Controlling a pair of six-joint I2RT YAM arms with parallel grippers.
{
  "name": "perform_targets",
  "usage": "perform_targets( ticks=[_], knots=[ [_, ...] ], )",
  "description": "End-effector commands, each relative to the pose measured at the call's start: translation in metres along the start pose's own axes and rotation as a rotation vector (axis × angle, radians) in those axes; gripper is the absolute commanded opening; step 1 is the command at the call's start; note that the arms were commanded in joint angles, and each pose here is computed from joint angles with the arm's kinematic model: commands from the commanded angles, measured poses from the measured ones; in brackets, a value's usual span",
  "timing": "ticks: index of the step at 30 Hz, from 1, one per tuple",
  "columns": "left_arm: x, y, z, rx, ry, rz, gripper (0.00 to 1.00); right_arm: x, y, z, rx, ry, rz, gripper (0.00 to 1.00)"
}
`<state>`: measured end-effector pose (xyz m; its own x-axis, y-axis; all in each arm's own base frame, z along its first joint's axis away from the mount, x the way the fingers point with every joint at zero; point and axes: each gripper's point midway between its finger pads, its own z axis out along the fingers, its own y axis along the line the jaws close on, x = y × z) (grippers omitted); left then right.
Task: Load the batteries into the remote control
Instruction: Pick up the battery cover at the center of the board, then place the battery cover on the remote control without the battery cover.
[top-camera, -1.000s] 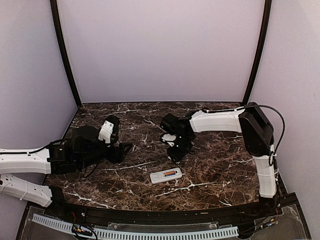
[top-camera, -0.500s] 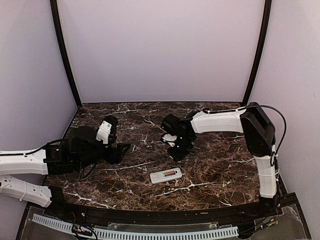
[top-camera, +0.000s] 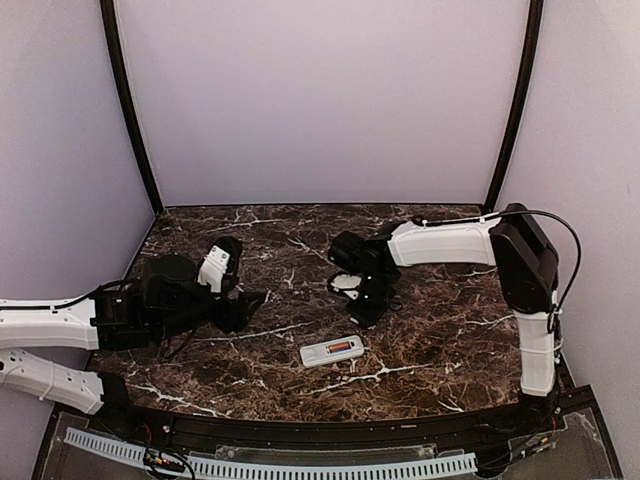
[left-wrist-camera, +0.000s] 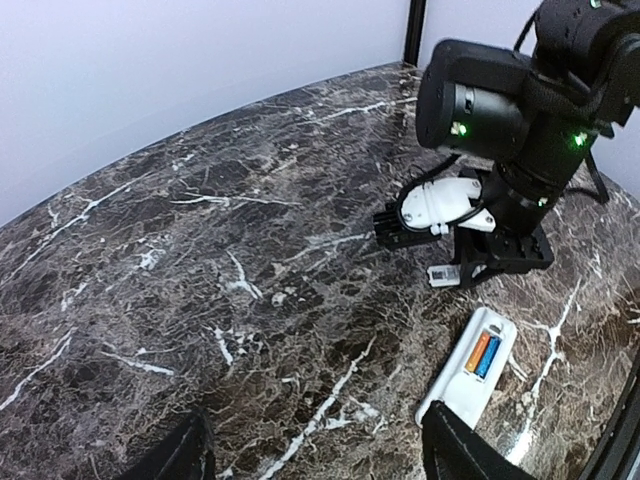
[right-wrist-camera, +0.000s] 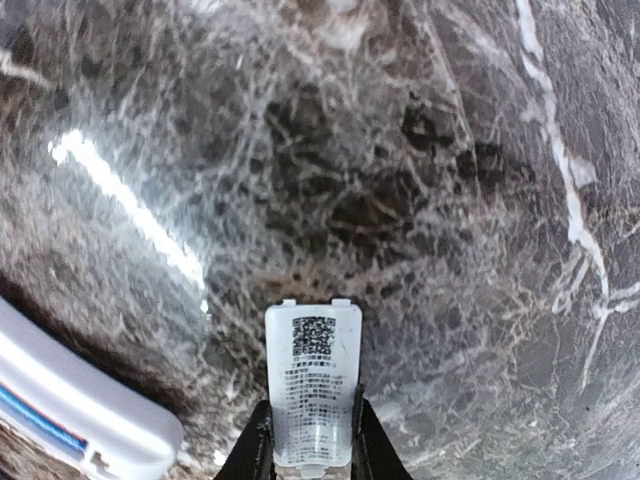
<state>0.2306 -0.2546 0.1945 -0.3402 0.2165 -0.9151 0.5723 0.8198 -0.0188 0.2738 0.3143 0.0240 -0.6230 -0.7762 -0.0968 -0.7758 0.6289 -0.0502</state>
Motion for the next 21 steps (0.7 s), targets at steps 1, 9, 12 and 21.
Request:
perform_targets(
  ticks=[1,9,12,21],
  knots=[
    [0.013,-0.027,0.010,0.119,0.051,0.095,0.70,0.015,-0.007,-0.029,0.032,0.009,-0.120,0.11],
    [0.071,-0.102,0.031,0.503,0.266,0.297,0.82,0.018,-0.001,-0.058,0.004,-0.047,-0.308,0.11],
    [0.071,-0.105,0.038,0.506,0.236,0.315,0.82,0.020,0.010,-0.066,-0.042,-0.104,-0.371,0.13],
    [0.075,-0.071,0.051,0.301,0.100,0.132,0.79,0.039,0.063,-0.069,-0.054,-0.137,-0.775,0.14]
  ],
)
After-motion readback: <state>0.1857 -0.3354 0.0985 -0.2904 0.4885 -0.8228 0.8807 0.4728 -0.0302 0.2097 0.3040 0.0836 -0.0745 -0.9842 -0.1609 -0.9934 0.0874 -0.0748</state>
